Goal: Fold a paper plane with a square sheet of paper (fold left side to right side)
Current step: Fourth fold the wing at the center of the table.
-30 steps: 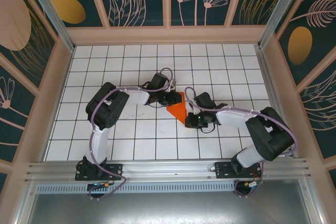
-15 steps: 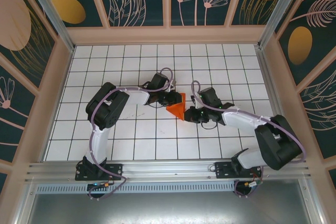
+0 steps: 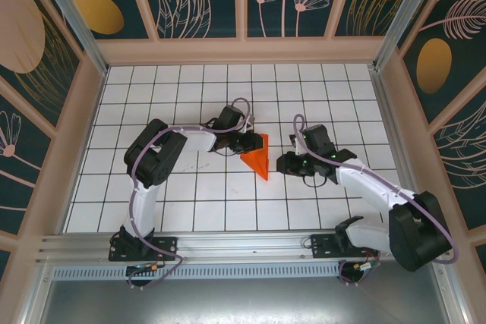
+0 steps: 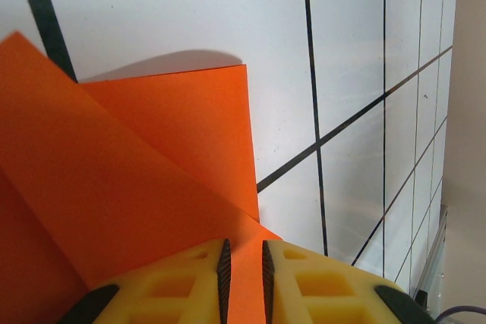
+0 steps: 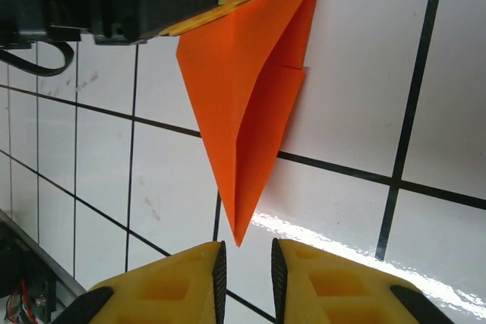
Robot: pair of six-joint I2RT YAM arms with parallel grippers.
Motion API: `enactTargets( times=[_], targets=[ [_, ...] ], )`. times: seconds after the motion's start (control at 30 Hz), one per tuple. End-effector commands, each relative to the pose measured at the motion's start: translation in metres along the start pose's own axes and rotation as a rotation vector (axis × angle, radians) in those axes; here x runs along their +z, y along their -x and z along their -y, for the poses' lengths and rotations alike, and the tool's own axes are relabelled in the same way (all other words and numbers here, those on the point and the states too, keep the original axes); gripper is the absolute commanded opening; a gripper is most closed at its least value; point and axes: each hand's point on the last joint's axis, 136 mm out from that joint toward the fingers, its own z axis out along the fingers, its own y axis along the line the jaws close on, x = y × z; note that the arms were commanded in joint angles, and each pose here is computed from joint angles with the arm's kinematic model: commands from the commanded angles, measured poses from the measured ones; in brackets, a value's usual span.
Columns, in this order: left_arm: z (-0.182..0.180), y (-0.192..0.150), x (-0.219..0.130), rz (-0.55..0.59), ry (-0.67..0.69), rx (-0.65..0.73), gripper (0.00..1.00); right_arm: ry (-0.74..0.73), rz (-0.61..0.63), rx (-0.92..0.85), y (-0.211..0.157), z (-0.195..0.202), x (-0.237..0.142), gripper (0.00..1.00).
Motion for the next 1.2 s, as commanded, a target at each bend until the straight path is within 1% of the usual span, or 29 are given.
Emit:
enactTargets(
  times=[0.0,0.07,0.17,0.27,0.33,0.5,0.6,0.83,0.97,1.17],
  targets=[
    [-0.050,-0.018,0.006,-0.031,0.168,-0.058,0.23,0.114,-0.007,0.024,0.001,-0.017,0.007,0.25],
    [-0.049,-0.018,0.006,-0.032,0.168,-0.055,0.23,0.186,-0.005,0.021,0.007,-0.031,0.015,0.23],
    [-0.050,-0.017,0.006,-0.029,0.170,-0.059,0.23,0.230,0.004,0.002,0.019,-0.047,0.029,0.21],
    [-0.052,-0.019,0.007,-0.032,0.172,-0.063,0.23,0.226,-0.002,-0.006,0.029,-0.051,0.044,0.21],
    [-0.051,-0.019,0.007,-0.032,0.171,-0.062,0.23,0.214,-0.035,-0.014,0.025,-0.052,0.058,0.21],
    [-0.050,-0.018,0.007,-0.029,0.169,-0.061,0.23,0.076,-0.090,0.011,0.015,-0.021,0.081,0.20],
    [-0.049,-0.017,0.005,-0.026,0.169,-0.061,0.23,0.009,-0.122,0.035,0.005,-0.003,0.087,0.20],
    [-0.044,-0.013,0.004,-0.019,0.163,-0.048,0.23,-0.062,-0.202,0.089,-0.025,0.023,0.094,0.19],
    [-0.040,-0.007,0.002,-0.009,0.167,-0.035,0.23,-0.153,-0.226,0.110,-0.036,0.042,0.091,0.13],
    [-0.030,0.007,-0.005,0.024,0.165,-0.002,0.24,-0.220,-0.257,0.129,-0.052,0.057,0.085,0.00]
  ],
)
